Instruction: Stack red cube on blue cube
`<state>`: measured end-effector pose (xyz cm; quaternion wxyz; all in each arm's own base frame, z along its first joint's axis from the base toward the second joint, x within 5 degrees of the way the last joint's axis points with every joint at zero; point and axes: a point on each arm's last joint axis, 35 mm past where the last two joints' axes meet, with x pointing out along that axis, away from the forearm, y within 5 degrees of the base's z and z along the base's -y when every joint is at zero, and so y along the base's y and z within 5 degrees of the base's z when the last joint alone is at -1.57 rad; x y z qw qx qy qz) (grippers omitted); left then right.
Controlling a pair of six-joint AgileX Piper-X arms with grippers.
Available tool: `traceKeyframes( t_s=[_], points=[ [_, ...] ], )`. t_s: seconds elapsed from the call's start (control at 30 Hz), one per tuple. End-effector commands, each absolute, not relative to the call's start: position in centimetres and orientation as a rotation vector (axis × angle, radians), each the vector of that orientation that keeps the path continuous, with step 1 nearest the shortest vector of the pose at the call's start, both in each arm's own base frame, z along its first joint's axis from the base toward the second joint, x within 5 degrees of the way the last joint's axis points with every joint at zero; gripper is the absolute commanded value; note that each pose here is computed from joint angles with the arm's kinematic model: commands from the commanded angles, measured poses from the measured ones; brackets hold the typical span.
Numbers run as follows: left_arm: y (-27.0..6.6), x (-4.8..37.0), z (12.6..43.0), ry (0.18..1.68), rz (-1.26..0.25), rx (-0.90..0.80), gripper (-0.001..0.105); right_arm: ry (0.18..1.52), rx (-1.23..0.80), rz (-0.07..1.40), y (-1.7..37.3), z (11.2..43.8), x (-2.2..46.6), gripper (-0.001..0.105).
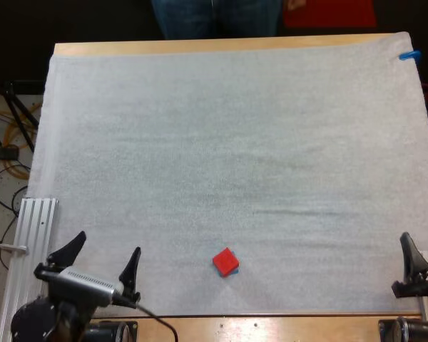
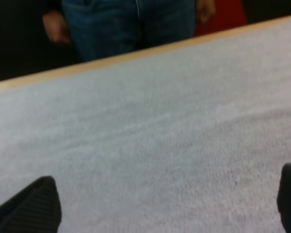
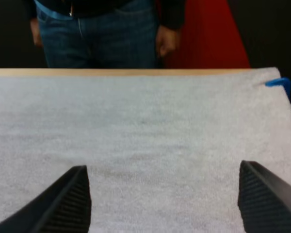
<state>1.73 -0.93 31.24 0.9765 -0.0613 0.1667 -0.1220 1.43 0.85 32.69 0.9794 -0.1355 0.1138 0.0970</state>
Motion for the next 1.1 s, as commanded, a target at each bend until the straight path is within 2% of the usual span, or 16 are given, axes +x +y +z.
traceKeyframes(
  t_s=[0.0, 0.17, 0.3, 1.07],
  points=[
    [-0.9, 2.4, 30.8, 0.355, -0.228, -0.139, 0.087, 0.228, -0.275, 0.213, 0.8, 32.4, 2.0, 0.063],
    [-0.9, 3.2, 29.0, 0.411, -0.226, -0.138, 0.087, 0.290, -0.259, 0.223, 0.7, 30.4, 2.9, 0.063],
    [-0.9, 3.4, 28.8, 0.402, -0.226, -0.136, 0.087, 0.355, -0.242, 0.234, 0.6, 29.0, 3.3, 0.063],
    [-0.9, 3.4, 28.8, 0.402, -0.226, -0.136, 0.087, 0.363, -0.247, 0.181, 0.4, 29.0, 3.3, 0.063]
  ],
)
